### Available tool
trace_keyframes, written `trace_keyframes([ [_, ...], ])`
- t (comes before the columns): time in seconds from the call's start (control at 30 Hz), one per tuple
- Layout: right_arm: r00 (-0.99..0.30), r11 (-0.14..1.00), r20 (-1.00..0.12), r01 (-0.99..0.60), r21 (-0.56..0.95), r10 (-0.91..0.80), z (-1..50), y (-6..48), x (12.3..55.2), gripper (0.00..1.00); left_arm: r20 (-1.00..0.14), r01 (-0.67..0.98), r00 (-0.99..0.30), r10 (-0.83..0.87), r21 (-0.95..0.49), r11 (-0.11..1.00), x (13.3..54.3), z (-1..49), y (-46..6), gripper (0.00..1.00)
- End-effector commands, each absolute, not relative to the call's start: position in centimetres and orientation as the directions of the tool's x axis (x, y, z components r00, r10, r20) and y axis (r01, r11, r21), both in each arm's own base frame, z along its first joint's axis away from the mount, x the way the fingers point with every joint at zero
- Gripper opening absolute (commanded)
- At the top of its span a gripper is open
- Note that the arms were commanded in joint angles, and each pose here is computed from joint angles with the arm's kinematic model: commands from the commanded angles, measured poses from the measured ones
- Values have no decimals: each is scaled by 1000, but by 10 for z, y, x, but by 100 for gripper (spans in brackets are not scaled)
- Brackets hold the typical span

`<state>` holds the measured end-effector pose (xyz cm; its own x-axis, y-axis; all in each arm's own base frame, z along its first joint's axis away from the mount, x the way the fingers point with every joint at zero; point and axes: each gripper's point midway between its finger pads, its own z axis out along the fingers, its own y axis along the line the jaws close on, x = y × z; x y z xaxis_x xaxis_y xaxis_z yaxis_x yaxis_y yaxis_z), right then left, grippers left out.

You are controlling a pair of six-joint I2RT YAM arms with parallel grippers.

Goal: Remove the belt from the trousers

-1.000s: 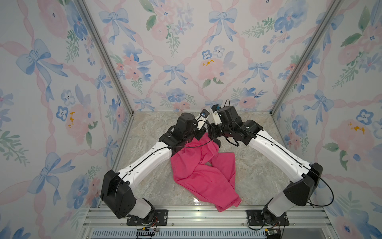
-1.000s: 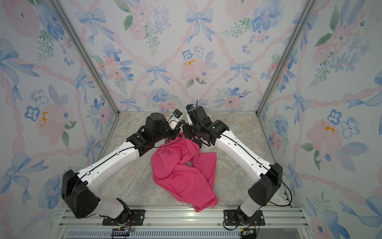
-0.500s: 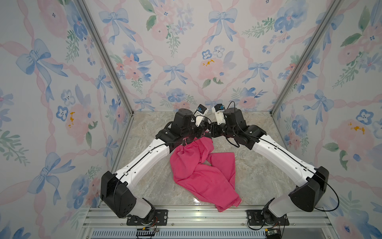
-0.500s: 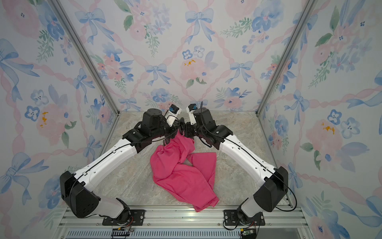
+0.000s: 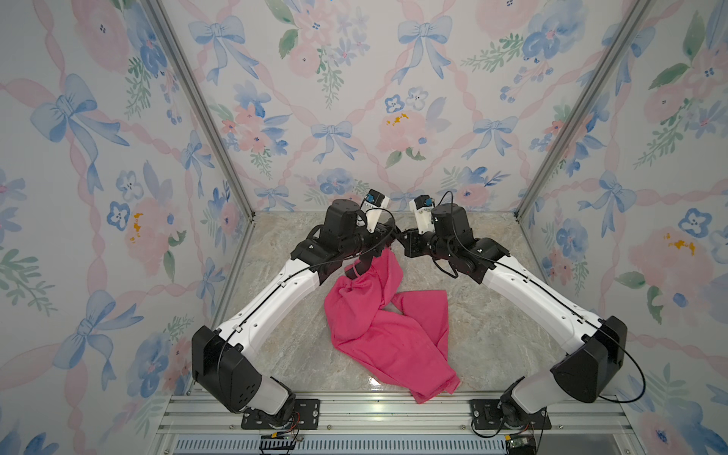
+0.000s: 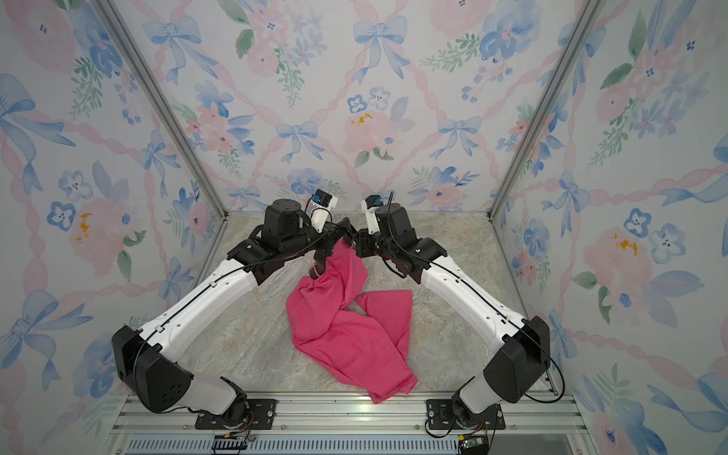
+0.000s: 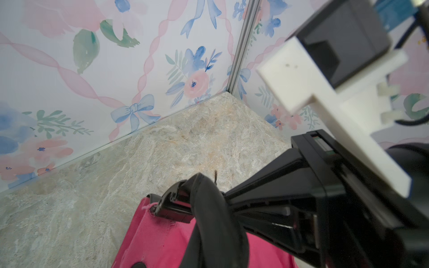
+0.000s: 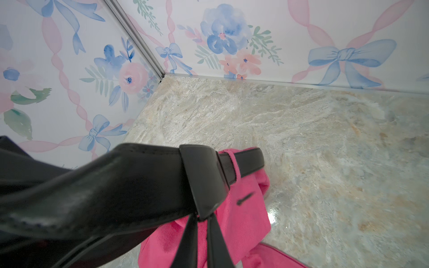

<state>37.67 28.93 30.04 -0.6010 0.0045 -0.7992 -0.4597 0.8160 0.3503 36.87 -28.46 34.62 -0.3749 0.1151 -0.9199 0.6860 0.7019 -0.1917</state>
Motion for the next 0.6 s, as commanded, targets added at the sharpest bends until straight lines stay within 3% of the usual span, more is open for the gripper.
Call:
trace_keyframes([
  [0.0,-718,931,-694,-285,228,-49,220,242,382,6,-978,830,-157,-134,-204,519,337,472,-296,0],
  [0.07,-667,920,-743,-322,223,-53,236,245,376,8,-970,797,-203,-131,-242,554,351,453,-292,0],
  [0.13,-618,908,-785,-350,228,-41,254,245,370,24,-963,762,-236,-127,-264,592,364,436,-289,0],
  [0.37,-509,885,-860,-414,213,-31,302,246,358,51,-952,684,-290,-100,-279,674,388,403,-285,0],
  [0.57,-462,856,-884,-482,185,-70,328,267,352,55,-947,647,-311,-79,-272,713,398,388,-282,0],
])
